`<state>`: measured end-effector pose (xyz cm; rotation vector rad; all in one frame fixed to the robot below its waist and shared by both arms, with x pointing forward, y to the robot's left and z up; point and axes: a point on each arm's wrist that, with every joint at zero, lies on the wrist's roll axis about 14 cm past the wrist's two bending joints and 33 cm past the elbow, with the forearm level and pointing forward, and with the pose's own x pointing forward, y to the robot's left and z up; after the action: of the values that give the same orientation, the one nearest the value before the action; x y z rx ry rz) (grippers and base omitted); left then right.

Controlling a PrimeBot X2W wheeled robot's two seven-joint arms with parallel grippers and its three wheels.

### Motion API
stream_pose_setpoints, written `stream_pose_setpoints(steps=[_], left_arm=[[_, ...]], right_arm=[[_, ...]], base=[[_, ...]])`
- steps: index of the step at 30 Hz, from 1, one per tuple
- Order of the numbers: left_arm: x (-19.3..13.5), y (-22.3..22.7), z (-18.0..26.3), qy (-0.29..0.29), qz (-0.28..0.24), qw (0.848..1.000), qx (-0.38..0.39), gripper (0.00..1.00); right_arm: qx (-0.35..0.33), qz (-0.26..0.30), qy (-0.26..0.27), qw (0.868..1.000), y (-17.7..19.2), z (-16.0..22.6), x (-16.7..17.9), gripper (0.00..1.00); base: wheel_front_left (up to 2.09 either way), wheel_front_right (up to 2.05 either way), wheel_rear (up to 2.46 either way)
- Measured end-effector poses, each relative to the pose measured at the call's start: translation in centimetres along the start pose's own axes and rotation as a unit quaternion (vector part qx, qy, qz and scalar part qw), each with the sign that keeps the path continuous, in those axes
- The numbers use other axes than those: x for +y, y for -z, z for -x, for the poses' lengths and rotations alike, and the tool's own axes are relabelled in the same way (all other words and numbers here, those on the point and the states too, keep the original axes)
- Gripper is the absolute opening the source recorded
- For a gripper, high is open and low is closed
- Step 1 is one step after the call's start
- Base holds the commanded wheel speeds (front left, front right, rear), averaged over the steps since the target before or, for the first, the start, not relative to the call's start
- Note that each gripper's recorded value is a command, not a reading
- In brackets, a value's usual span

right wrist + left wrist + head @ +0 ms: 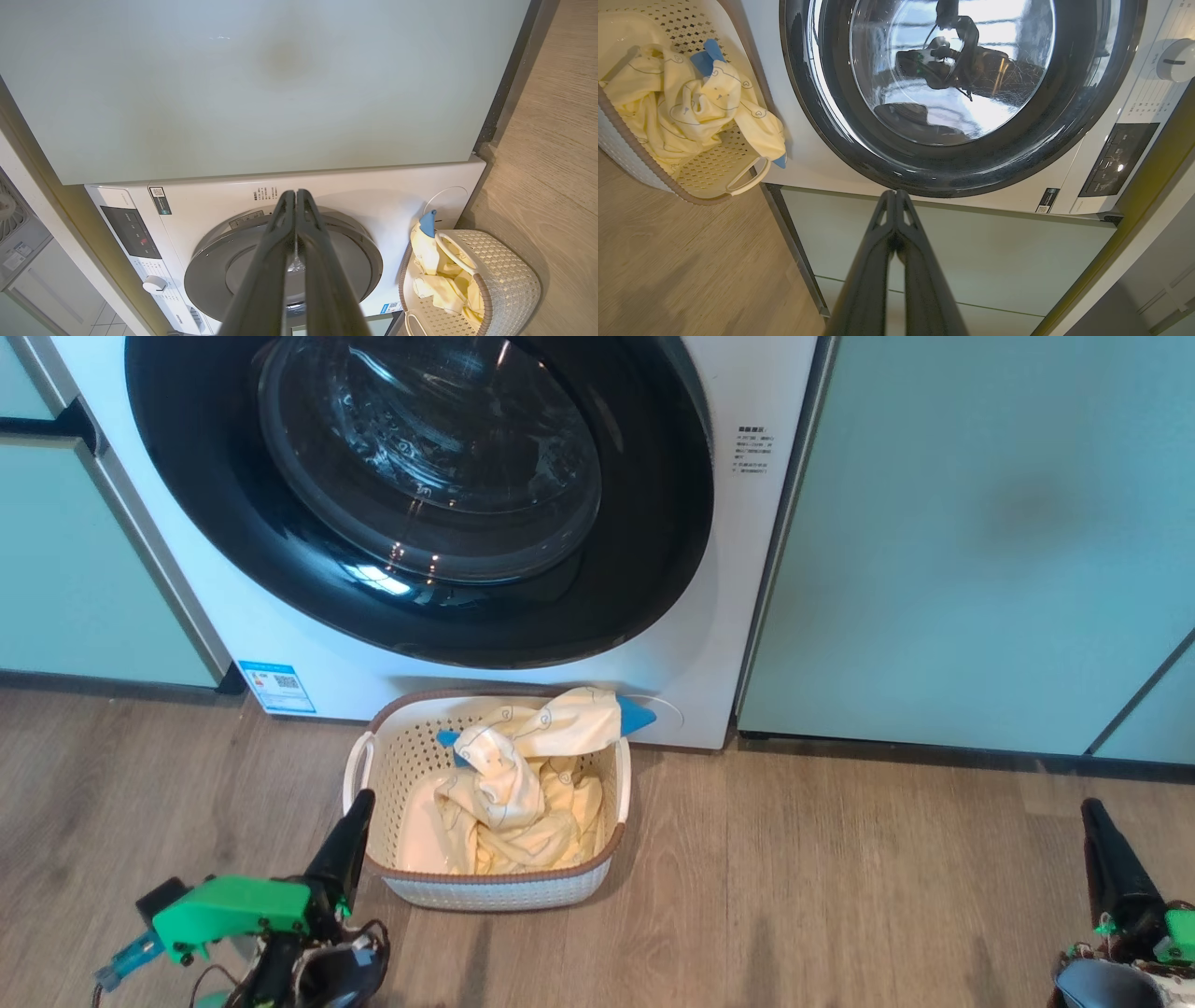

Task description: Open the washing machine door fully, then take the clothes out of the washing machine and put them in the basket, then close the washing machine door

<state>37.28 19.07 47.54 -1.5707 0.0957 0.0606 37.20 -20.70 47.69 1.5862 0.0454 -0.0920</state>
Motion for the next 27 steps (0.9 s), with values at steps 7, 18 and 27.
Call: stream_pose_setpoints(steps=[7, 18, 27], left_arm=[[0.00, 0.00, 0.00, 0.000, 0.000, 1.000, 0.000, 0.00], [0.00, 0.00, 0.00, 0.000, 0.000, 1.000, 0.000, 0.00], [0.00, 0.00, 0.00, 0.000, 0.000, 1.000, 0.000, 0.00]], right_arm=[[0.000, 0.000, 0.000, 1.000, 0.01, 0.00, 0.00, 0.00], [0.000, 0.000, 0.000, 1.000, 0.02, 0.00, 0.00, 0.00], [0.001, 0.000, 0.000, 1.000, 0.04, 0.00, -0.01, 0.00]], base=[[0.00, 0.00, 0.00], [0.00, 0.00, 0.00], [0.00, 0.00, 0.00]])
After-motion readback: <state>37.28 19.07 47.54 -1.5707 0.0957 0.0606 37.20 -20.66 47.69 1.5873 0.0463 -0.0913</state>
